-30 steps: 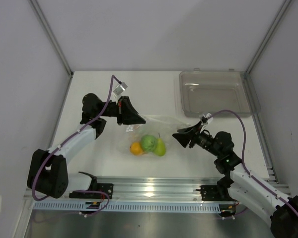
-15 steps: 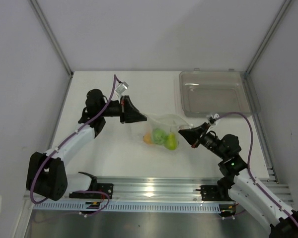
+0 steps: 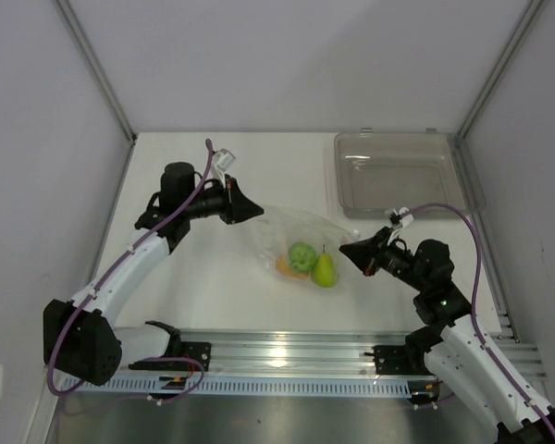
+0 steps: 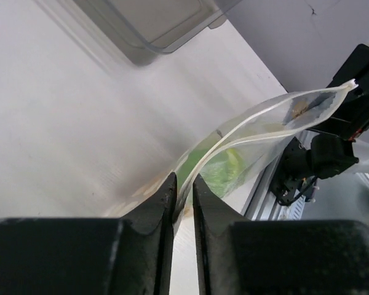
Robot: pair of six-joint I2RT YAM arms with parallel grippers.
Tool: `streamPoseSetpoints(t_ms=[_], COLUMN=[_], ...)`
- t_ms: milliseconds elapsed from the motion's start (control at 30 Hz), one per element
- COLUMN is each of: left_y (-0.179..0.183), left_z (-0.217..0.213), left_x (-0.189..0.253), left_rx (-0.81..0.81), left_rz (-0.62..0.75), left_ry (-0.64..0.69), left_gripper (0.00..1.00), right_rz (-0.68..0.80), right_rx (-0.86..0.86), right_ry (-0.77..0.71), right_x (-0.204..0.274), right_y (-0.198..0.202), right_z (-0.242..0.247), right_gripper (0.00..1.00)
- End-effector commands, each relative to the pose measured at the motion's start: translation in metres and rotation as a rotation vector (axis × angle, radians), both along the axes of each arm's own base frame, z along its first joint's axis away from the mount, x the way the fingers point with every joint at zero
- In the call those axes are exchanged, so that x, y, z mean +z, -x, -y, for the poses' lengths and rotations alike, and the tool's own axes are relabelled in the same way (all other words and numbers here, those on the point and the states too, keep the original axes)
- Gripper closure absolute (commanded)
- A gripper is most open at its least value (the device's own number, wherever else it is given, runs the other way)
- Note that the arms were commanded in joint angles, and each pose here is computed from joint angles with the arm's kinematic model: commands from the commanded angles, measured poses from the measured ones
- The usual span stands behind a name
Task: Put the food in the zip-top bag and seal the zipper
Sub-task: Adjust the zipper food storage bag at the center of the board.
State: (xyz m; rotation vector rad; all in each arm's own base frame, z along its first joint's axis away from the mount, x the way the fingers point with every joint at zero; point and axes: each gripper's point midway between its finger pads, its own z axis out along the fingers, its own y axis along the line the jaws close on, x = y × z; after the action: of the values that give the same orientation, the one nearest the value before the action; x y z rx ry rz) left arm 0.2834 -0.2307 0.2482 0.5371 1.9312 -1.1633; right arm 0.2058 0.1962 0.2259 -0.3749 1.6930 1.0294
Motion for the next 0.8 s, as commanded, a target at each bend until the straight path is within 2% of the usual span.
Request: streamPoseSetpoints(t_ms=[0, 133, 233, 300, 533, 667, 767], left_y=[-0.003, 0.013, 0.021, 0.024, 0.061, 0.079, 0.095], left_z=[-0.006, 0.005, 0.005, -0.003, 0.001, 0.026, 0.054], left_x=[0.018, 0.021, 0.024, 0.037, 0.113, 0.131, 0.132], left_rx=[0.038, -0.035, -0.044, 0.005, -0.071, -0.221, -0.336], left_rz=[0.074, 0.113, 0.146, 0.212, 0.477, 0.493, 0.493], left_ry=[-0.032, -0.035, -0.042, -0.033, 0.024, 0.01, -0.008], left_gripper=[0.8, 0.68, 0.42, 0.35, 0.35, 0.39, 0.39], right_rz=[0.006, -0.026, -0.052, -0.064, -0.109, -0.097, -0.105], right_rx=[0.012, 0.018, 0.01, 0.003, 0.001, 0.025, 0.065], right_ry=[0.032, 0.039, 0.05, 0.06, 0.136, 0.138, 0.138], right_x=[0.011, 0.011, 0.011, 0.012, 0.005, 0.011, 0.014], right_y=[0.001, 0.0, -0.004, -0.005, -0.005, 0.002, 0.007], right_z=[0.001, -0.001, -0.002, -0.001, 0.0, -0.003, -0.008], right_gripper=[1.0, 1.0, 1.0, 1.0, 1.0, 1.0, 1.0])
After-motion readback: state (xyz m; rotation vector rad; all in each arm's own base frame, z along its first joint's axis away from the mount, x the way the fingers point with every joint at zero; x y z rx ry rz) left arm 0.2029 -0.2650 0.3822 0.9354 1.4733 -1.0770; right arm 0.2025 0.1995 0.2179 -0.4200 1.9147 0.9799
